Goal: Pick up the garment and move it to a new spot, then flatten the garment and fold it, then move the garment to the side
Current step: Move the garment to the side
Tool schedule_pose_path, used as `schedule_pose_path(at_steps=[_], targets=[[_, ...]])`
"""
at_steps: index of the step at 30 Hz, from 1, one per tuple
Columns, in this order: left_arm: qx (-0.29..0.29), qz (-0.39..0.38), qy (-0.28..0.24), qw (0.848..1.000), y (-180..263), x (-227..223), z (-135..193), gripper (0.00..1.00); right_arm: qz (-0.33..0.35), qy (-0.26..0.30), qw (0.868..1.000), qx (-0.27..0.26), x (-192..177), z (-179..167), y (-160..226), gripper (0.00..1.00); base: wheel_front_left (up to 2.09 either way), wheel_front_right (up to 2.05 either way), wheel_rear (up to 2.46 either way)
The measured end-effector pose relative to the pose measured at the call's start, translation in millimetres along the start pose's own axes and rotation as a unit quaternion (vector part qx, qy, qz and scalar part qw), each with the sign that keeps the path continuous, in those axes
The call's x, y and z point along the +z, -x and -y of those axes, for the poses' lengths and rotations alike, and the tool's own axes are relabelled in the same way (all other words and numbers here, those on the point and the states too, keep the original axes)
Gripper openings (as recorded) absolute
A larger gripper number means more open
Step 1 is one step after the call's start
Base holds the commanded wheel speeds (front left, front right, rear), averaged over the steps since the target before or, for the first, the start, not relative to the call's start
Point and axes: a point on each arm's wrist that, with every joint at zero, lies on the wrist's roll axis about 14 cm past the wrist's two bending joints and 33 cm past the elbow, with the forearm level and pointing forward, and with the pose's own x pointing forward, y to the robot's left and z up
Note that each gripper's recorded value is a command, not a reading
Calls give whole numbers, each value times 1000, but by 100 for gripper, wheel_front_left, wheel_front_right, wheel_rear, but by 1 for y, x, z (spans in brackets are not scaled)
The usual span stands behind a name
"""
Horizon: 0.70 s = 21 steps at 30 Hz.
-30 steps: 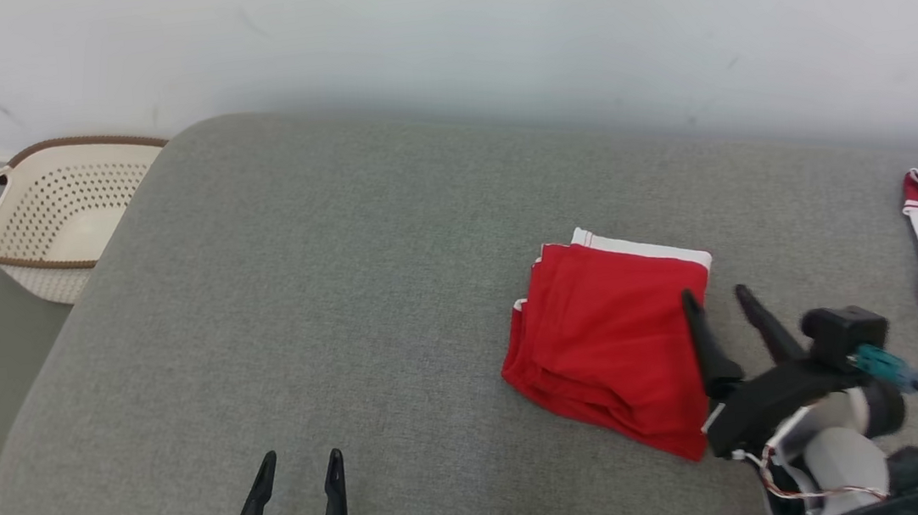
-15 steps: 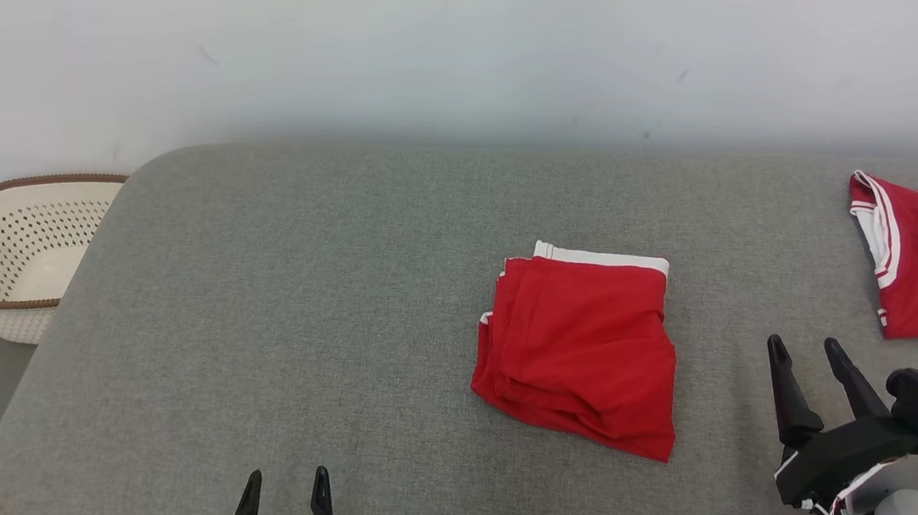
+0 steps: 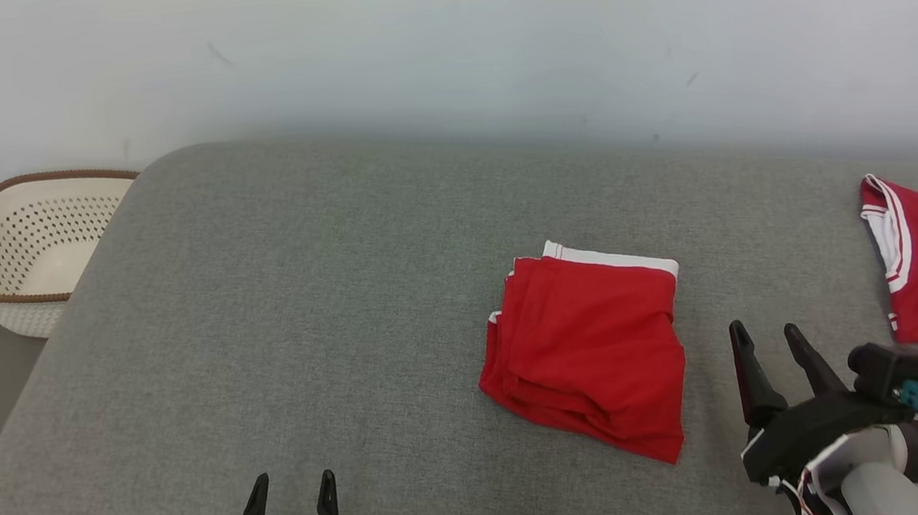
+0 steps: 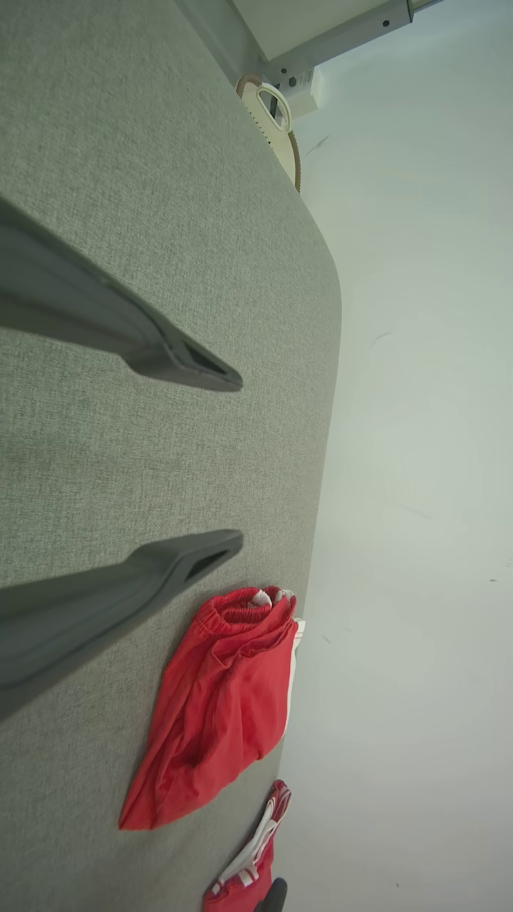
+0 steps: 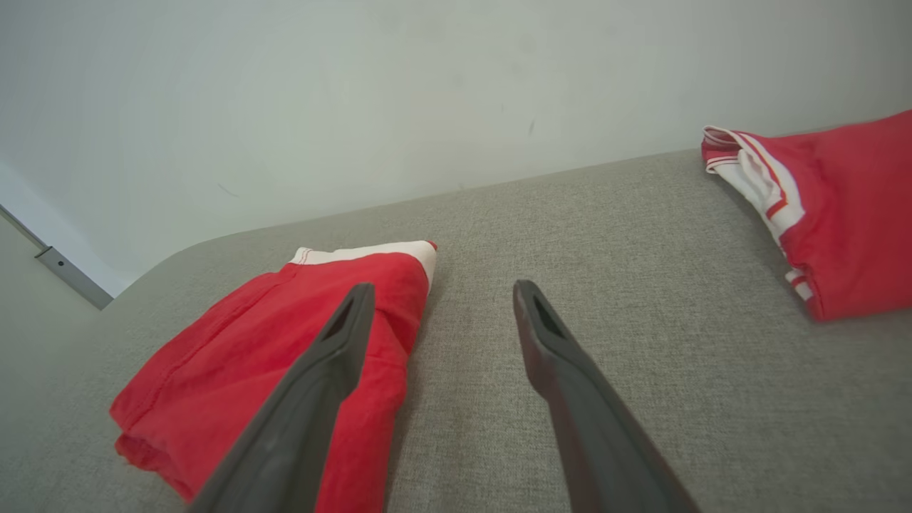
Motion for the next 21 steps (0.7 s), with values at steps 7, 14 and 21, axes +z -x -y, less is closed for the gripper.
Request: schedule_pose_path(at_steps=[7,14,21], targets=[[6,-7,-4,1000,3,-4,-4,100,-46,0,999,6,-12,-5,-26,100,0,0,0],[19,-14,-8,1000,6,-7,-12,100,-113,-2,994,5,-40,-9,-46,100,0,0,0],[32,-20,-12,999,5,-10,-20,100,-159,-19,987,-5,-62,-8,-57,100,0,0,0]])
